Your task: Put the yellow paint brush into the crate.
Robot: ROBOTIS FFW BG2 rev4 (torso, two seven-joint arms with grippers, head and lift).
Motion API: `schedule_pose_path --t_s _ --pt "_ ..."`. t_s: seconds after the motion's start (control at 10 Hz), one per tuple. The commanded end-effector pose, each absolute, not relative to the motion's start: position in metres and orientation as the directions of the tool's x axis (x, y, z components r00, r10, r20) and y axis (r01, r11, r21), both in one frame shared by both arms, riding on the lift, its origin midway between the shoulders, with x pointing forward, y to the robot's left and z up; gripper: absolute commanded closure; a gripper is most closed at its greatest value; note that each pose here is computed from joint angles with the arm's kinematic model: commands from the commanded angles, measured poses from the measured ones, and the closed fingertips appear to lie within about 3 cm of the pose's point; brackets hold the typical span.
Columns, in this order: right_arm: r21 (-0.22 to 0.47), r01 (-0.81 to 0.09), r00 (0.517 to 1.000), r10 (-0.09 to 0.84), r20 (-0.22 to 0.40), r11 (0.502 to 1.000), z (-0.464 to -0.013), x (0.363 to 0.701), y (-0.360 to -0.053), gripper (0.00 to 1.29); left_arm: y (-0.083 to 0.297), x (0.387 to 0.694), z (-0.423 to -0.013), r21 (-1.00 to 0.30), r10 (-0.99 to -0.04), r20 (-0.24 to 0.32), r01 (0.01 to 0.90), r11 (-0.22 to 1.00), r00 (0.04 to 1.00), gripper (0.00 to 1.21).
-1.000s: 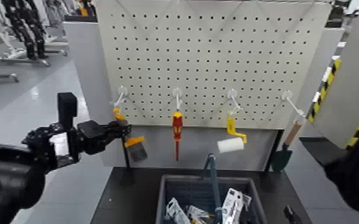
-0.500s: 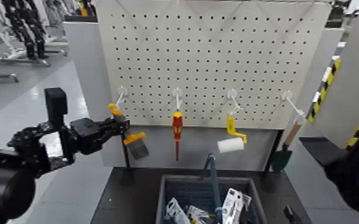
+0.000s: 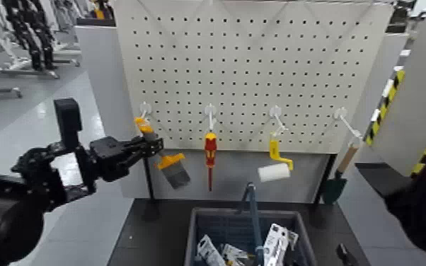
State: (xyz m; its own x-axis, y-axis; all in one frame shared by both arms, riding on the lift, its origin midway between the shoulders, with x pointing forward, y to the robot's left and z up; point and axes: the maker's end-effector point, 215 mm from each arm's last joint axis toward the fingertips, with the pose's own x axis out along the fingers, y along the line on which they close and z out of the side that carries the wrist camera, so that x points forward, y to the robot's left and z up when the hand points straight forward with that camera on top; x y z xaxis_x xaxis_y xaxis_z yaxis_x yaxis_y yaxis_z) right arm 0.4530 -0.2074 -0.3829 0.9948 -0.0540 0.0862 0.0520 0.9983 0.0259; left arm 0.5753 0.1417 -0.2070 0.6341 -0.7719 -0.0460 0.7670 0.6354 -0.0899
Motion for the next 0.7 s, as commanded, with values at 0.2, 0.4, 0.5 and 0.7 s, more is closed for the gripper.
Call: schedule_pose_path --t_s 0.2,0.4,0.5,0.7 --pt "0.028 0.053 0.995 -0.055 0.089 0.998 -0.382 0.453 -0.207 0.13 0.119 0.566 -0.215 -0.22 -0.81 0.034 0.795 0.565 0.585 1.11" --pt "0.031 0.054 0.994 -0.056 0.09 0.998 -0.382 0.453 -0.207 0.13 0.099 0.559 -0.239 -0.32 -0.827 0.065 0.797 0.512 0.558 1.11" --pt "0.029 0.053 0.994 -0.055 0.089 0.998 -0.383 0.452 -0.207 0.13 0.086 0.554 -0.254 -0.372 -0.836 0.075 0.793 0.482 0.543 1.11" --pt "0.033 0.053 0.995 -0.055 0.088 0.998 -0.383 0.452 -0.206 0.13 0.066 0.548 -0.284 -0.435 -0.853 0.06 0.783 0.445 0.519 1.11"
